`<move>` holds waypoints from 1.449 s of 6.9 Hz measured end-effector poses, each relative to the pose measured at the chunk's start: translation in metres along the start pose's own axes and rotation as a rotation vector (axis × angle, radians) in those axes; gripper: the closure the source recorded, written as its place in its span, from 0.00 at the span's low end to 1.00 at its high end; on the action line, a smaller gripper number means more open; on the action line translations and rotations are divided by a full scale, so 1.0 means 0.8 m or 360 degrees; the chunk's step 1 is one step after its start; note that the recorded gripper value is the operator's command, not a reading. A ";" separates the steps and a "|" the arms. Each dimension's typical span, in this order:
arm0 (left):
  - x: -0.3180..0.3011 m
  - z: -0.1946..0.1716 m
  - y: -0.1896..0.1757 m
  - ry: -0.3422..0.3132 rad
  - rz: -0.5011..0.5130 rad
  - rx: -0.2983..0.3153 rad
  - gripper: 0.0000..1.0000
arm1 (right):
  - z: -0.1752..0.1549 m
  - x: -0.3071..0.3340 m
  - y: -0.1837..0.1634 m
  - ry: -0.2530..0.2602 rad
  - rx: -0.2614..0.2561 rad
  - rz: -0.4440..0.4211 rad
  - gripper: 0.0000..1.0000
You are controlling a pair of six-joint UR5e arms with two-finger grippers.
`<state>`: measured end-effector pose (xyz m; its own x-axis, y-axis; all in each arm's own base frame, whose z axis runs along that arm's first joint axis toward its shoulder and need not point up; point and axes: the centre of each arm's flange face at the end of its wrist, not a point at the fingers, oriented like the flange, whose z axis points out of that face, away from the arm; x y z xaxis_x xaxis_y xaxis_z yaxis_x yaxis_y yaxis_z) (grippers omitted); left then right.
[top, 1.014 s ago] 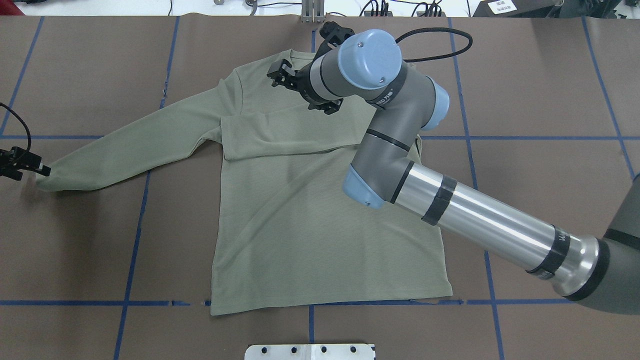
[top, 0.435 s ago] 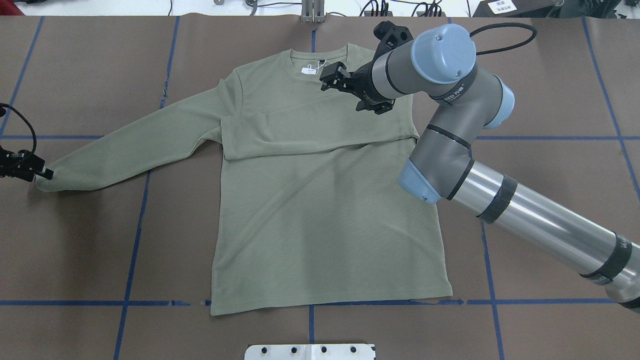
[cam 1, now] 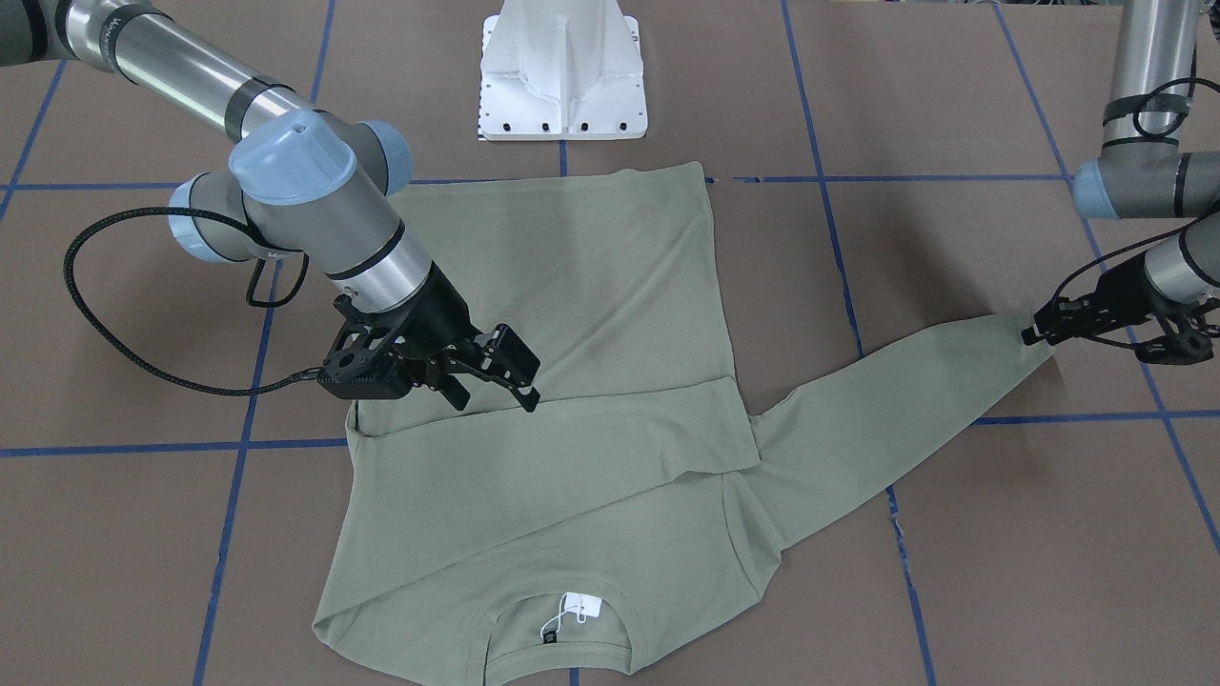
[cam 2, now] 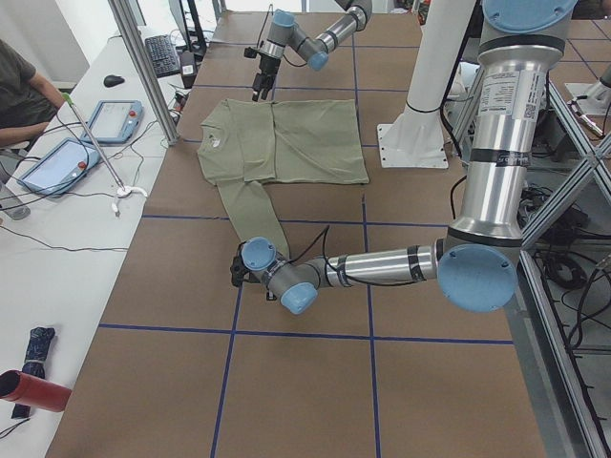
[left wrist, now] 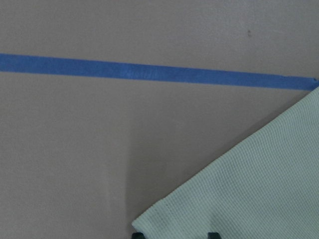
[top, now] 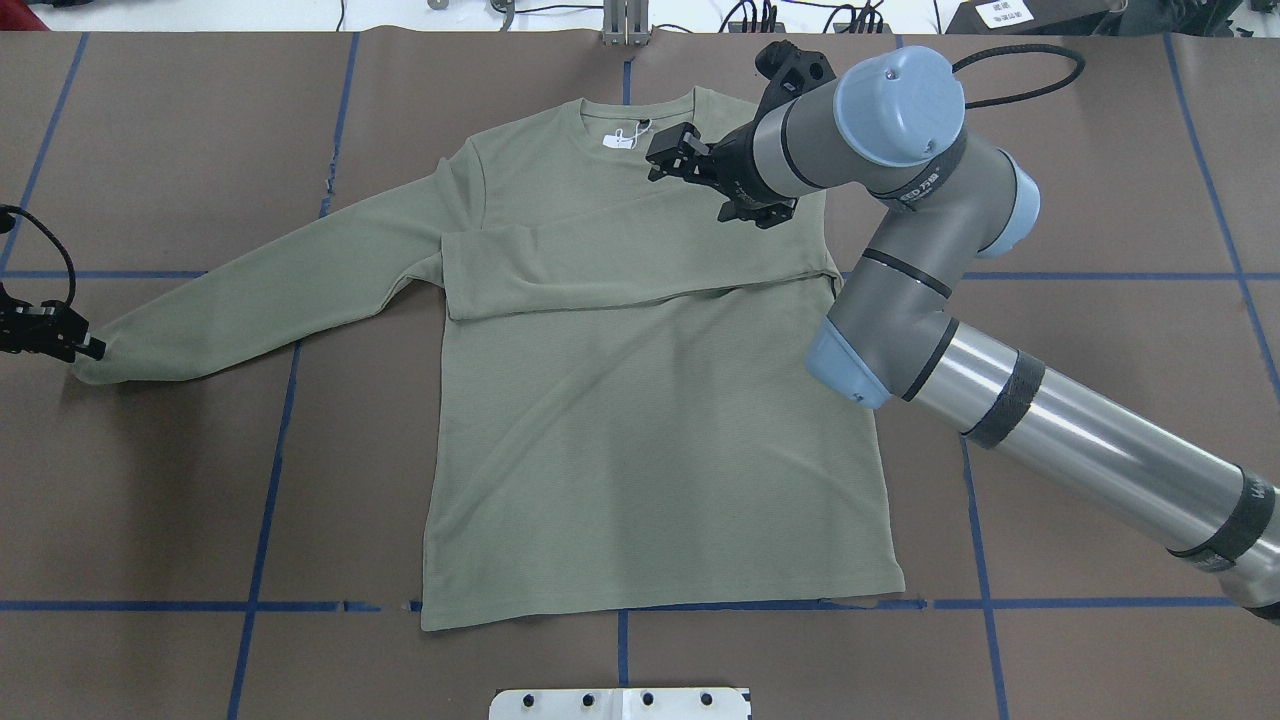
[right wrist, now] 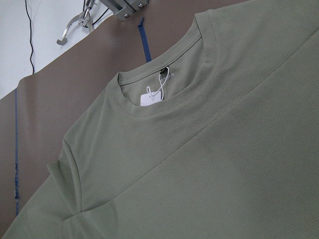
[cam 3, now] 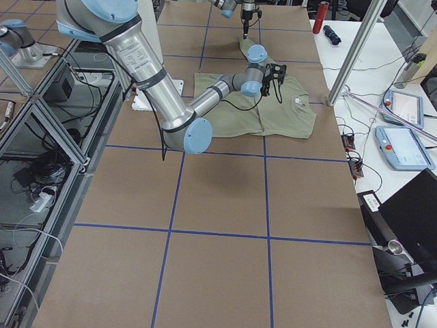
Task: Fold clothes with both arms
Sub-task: 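Grasp the other sleeve cuff with the left gripper while the right gripper withdraws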
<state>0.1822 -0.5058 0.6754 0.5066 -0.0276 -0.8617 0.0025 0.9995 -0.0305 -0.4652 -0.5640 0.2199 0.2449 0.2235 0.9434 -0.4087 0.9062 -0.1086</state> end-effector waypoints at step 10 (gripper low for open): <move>0.711 -0.063 -0.074 0.0701 -0.0505 0.0179 1.00 | -0.202 0.338 -0.170 0.0230 -0.0151 -0.0227 0.00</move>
<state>0.4266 -0.5815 0.1617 0.0577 -0.3064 -0.9502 0.2004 0.9359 -0.2896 -0.2015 -0.5687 0.4393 0.4206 0.1337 0.8973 -0.2780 0.9605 -0.0128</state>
